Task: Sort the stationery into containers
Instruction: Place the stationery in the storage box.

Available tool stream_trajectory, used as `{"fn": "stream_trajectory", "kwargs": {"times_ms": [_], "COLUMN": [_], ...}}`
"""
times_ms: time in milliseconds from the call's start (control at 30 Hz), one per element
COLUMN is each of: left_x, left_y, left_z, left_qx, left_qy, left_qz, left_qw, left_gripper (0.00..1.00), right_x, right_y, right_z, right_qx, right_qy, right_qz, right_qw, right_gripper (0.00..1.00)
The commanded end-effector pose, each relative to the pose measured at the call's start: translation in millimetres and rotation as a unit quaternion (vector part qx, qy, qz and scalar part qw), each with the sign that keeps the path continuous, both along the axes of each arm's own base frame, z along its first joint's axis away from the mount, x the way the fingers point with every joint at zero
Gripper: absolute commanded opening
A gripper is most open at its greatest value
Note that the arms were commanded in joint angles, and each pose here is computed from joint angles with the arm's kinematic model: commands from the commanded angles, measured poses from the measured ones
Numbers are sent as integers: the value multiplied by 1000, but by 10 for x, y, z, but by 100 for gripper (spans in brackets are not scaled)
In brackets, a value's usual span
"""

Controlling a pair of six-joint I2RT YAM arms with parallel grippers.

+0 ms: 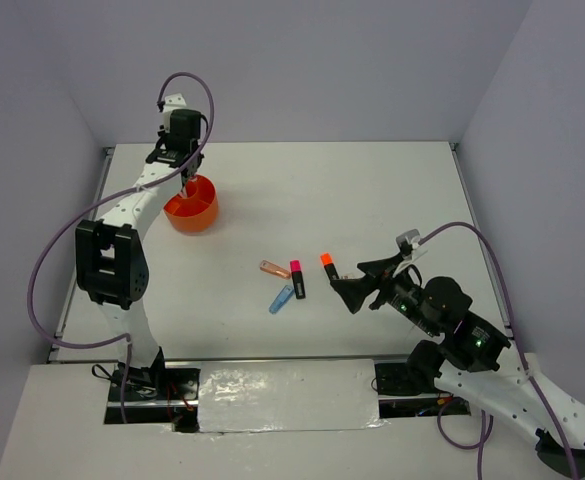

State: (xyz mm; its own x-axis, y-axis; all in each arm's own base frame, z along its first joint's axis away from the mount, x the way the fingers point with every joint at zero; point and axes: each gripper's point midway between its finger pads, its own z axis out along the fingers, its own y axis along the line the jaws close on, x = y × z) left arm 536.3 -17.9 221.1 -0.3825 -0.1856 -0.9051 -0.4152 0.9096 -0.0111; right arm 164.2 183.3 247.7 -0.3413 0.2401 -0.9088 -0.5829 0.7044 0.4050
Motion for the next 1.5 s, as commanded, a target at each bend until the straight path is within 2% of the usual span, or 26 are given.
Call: {"fn": "stream_trajectory", "kwargs": {"times_ms": [0, 267, 467, 533, 567, 600, 633, 800, 967, 1133, 1200, 1300, 1467], "left_x": [15, -4, -18, -10, -16, -15, -20, -45, -71, -165, -271, -550, -1159], "left_y": [59, 92, 143, 142, 140, 142, 147, 151, 106, -215, -453, -772, -1389], "left_z": [105, 9, -83, -107, -95, -99, -79, -26, 215, 726, 965, 1040, 777], "left_qx": [-7, -5, 3, 4, 2, 3, 2, -2, -21, -50, -64, -87, -146], "left_qy": [-30, -15, 0, 2, 0, 0, -4, -10, -35, -74, -87, -68, -30], "left_qz": [24, 38, 52, 52, 52, 52, 54, 56, 47, -16, -53, -91, -151], "left_qw": [999, 999, 999, 999, 999, 999, 999, 998, 998, 996, 993, 990, 977], "left_gripper": [0, 0, 20, 29, 44, 52, 56, 69, 80, 99, 99, 99, 99], "right_x": [-3, -17, -15, -12, -16, -12, -11, -11, -8, 9, 41, 130, 297], "right_y": [-10, -70, -36, -34, -33, -39, -40, -33, -28, -12, -6, 0, -54], "right_z": [125, 142, 167, 164, 178, 181, 181, 206, 211, 145, 106, -2, -206], "right_qx": [11, 7, 6, 4, 5, 4, 2, 1, 1, -1, -1, -9, -37], "right_qy": [-21, -26, -26, -25, -27, -27, -28, -30, -29, -21, -12, 13, 67], "right_qz": [2, -4, 2, 2, 3, 1, 1, 3, 3, 1, -6, -29, -87], "right_qw": [1000, 1000, 1000, 1000, 1000, 1000, 1000, 1000, 1000, 1000, 1000, 999, 993], "right_gripper": [100, 100, 100, 100, 100, 100, 100, 100, 100, 100, 100, 100, 100]}}
